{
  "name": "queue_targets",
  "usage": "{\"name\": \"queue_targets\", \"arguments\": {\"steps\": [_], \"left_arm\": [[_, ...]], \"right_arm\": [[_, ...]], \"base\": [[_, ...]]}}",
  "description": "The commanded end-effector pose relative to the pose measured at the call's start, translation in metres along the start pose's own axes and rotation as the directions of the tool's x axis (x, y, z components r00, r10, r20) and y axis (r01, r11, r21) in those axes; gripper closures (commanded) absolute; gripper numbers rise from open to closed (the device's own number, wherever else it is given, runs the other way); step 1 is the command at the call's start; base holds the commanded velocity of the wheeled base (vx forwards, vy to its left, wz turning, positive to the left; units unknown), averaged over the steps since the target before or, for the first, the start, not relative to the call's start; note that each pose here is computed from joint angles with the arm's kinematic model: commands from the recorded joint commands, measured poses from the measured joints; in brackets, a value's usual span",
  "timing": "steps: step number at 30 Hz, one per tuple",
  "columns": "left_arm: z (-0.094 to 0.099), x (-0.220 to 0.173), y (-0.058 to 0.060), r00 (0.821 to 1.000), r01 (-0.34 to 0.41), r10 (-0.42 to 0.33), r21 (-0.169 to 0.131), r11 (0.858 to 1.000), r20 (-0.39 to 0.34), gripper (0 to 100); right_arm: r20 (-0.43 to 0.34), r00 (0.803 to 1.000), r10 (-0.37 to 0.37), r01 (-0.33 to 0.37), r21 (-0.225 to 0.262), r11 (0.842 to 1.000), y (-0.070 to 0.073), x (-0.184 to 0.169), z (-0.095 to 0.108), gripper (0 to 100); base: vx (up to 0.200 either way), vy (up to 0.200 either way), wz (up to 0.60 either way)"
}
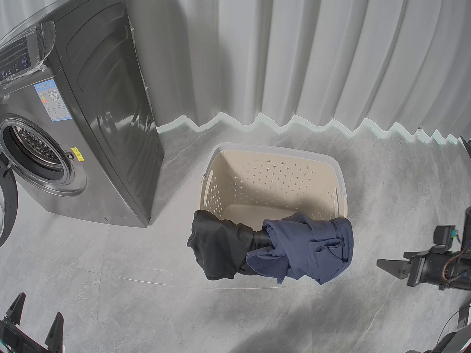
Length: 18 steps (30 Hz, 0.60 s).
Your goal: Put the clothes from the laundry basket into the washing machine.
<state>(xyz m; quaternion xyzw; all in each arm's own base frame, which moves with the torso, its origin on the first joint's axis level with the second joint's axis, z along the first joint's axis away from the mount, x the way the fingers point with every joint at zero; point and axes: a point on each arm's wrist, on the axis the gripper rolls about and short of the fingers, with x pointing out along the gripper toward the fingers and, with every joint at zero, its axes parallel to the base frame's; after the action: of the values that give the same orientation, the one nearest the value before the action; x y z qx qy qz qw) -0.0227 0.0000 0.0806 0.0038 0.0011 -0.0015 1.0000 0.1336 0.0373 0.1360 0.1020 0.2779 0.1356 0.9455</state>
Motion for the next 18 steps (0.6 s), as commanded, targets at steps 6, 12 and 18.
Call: {"name": "queue_targets", "arguments": {"steps": [6, 12, 18], "left_arm": [[-0.005, 0.000, 0.000, 1.000, 0.000, 0.000, 0.000, 1.000, -0.002, 0], [-0.005, 0.000, 0.000, 1.000, 0.000, 0.000, 0.000, 1.000, -0.001, 0], [-0.005, 0.000, 0.000, 1.000, -0.001, 0.001, 0.002, 1.000, -0.001, 0]], "right_arm": [[-0.216, 0.974, -0.073, 0.077, 0.007, 0.997, 0.011, 0.084, 0.002, 0], [-0.206, 0.973, -0.101, 0.104, 0.003, 0.995, 0.011, 0.112, 0.006, 0], [-0.186, 0.975, -0.120, 0.123, 0.006, 0.992, 0.009, 0.145, 0.003, 0]], "base": [[0.000, 0.000, 0.00], [0.000, 0.000, 0.00], [0.000, 0.000, 0.00]]}}
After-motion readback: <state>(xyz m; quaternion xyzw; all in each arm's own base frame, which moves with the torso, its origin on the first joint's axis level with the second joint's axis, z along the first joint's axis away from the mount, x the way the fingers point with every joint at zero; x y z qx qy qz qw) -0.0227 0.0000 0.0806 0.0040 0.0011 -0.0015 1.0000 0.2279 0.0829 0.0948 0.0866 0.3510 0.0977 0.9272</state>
